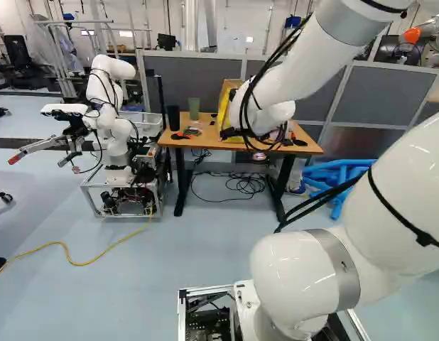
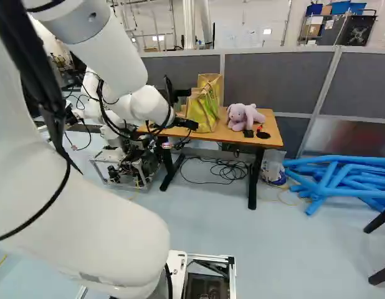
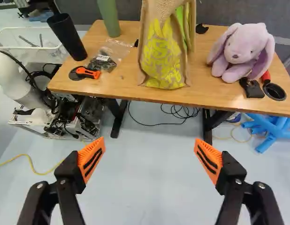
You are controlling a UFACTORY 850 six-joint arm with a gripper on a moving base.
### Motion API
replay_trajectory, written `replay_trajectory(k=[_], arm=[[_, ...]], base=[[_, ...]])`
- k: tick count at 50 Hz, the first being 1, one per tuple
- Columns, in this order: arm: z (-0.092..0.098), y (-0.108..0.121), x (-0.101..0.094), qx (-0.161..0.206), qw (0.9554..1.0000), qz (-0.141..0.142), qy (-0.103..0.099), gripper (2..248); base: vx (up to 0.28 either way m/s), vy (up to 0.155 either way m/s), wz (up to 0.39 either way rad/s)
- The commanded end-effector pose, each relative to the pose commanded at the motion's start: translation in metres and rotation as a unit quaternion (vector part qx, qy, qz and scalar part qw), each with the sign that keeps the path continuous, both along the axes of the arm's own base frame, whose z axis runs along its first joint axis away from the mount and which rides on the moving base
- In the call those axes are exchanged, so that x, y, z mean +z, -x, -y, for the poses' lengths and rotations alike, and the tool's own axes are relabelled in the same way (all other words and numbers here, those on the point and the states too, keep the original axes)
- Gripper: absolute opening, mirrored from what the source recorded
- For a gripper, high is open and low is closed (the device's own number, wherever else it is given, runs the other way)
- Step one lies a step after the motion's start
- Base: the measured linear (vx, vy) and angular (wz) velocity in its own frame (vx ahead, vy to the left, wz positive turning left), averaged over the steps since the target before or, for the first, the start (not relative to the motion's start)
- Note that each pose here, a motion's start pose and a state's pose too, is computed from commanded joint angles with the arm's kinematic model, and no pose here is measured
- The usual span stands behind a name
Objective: Pick up the bag on the ground and place it on the table
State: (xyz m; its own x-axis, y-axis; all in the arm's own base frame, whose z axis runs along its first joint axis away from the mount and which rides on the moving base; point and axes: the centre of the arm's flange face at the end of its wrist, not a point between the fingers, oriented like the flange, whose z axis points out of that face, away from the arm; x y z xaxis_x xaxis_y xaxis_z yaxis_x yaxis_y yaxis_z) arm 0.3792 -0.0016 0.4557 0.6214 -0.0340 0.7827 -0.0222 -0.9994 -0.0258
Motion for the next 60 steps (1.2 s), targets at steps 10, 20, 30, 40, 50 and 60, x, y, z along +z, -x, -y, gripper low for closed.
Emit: replay_trajectory(k=[10, 20, 30, 40, 50, 60], arm=[[0.0, 0.016, -0.018, 0.002, 0.9996, 0.03, 0.002, 247], [-0.001, 0.032, -0.034, 0.004, 0.9983, 0.057, 0.004, 247], [-0.001, 0.047, -0.047, 0.005, 0.9966, 0.082, 0.006, 247], [-0.001, 0.061, -0.058, 0.006, 0.9947, 0.102, 0.008, 247], [-0.001, 0.073, -0.067, 0.007, 0.9927, 0.12, 0.01, 247], [-0.001, 0.084, -0.075, 0.008, 0.9907, 0.136, 0.011, 247]], base=[[0.0, 0.0, 0.0], [0.0, 0.0, 0.0], [0.0, 0.0, 0.0], [0.0, 0.0, 0.0], [0.0, 0.0, 0.0], [0.0, 0.0, 0.0]])
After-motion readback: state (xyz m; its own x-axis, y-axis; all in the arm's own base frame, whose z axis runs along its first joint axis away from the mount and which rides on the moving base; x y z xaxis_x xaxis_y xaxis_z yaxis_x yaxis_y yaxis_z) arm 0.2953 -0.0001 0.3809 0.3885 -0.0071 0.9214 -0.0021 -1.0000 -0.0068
